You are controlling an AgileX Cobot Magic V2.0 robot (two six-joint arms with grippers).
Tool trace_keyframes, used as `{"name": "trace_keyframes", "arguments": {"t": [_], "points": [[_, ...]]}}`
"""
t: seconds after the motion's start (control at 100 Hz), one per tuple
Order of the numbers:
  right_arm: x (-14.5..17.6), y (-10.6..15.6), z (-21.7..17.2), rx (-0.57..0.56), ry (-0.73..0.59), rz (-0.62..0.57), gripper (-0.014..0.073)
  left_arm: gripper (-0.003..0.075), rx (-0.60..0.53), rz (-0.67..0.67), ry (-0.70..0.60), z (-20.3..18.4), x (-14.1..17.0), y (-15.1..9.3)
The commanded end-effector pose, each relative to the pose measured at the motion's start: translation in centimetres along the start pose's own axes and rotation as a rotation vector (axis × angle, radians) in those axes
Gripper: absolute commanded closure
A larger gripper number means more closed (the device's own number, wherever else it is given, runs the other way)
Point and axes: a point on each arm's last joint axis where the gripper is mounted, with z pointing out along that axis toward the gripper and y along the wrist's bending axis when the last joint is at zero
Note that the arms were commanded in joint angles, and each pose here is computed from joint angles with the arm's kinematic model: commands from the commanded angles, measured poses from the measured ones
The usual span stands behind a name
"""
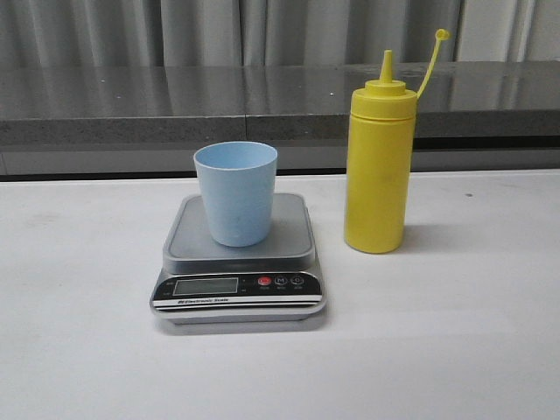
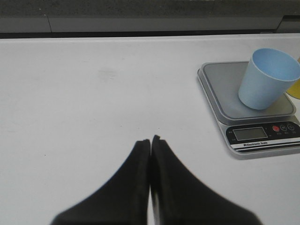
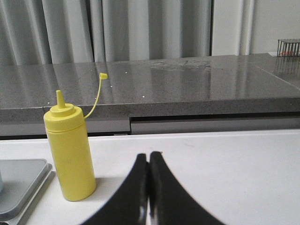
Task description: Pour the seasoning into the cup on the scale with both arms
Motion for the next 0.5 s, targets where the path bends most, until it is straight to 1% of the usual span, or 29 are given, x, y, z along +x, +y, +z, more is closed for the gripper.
{"name": "trace_keyframes", "arguments": {"t": [0.0, 0.23, 0.49], "points": [[-2.7, 0.3, 0.1, 0.001, -0.034, -0.002, 0.0664, 0.0740, 0.012, -0.016, -0.093, -0.4, -1.4, -0.2], [-4.7, 0.4, 1.4, 0.026, 0.162, -0.001, 0.0664, 0.0740, 0.012, -0.016, -0.093, -0.4, -1.4, -0.2], [-6.1, 0.6, 4.2, 0.036, 0.263, -0.002, 0.0663, 0.0740, 0.012, -0.016, -0.093, -0.4, -1.4, -0.2]]}}
